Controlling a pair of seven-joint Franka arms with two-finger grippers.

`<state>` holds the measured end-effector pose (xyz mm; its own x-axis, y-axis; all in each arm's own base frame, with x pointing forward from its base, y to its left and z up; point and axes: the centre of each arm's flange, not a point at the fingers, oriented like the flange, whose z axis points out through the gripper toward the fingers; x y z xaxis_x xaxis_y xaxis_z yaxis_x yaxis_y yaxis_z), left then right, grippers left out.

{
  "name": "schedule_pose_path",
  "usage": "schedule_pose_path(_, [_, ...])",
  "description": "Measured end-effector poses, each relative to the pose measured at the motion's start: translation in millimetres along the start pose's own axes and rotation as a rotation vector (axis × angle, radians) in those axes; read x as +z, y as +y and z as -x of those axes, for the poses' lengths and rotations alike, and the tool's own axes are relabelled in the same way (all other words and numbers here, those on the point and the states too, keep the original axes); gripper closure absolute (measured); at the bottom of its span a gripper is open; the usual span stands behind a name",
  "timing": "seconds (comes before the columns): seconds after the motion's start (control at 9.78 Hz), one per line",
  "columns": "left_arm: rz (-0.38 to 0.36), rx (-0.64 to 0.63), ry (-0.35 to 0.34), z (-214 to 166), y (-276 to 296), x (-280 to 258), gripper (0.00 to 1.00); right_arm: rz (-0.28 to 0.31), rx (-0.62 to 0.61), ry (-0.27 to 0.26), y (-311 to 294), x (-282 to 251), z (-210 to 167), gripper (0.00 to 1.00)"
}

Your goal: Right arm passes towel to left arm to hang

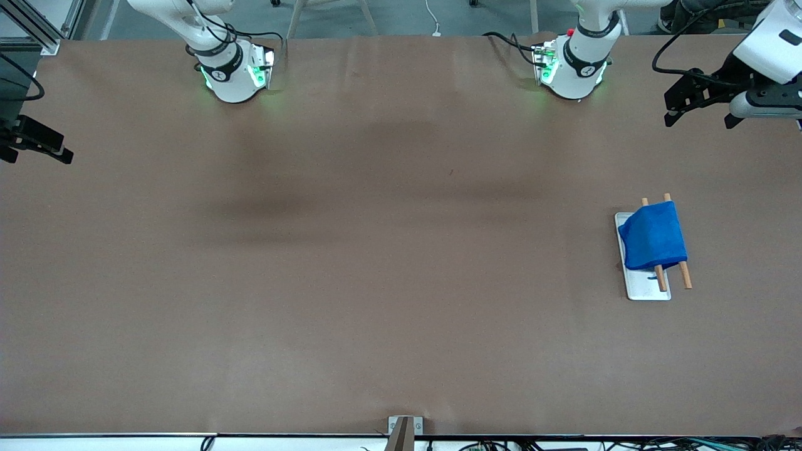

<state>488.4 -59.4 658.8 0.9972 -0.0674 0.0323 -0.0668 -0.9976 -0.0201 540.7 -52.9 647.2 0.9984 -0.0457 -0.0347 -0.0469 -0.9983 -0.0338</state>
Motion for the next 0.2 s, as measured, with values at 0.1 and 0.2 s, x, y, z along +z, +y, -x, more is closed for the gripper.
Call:
schedule_pose_path(0.1, [0.001, -0.002, 0.002, -4.9, -1.3, -1.2, 0.00, 0.000, 0.000, 0.000, 0.0, 0.0, 0.0, 0.00])
schedule_pose_path(0.2, [0.002, -0.003, -0.003, -9.2, -2.0, -1.1, 0.00, 0.000, 0.000, 0.000, 0.0, 0.0, 0.0, 0.00])
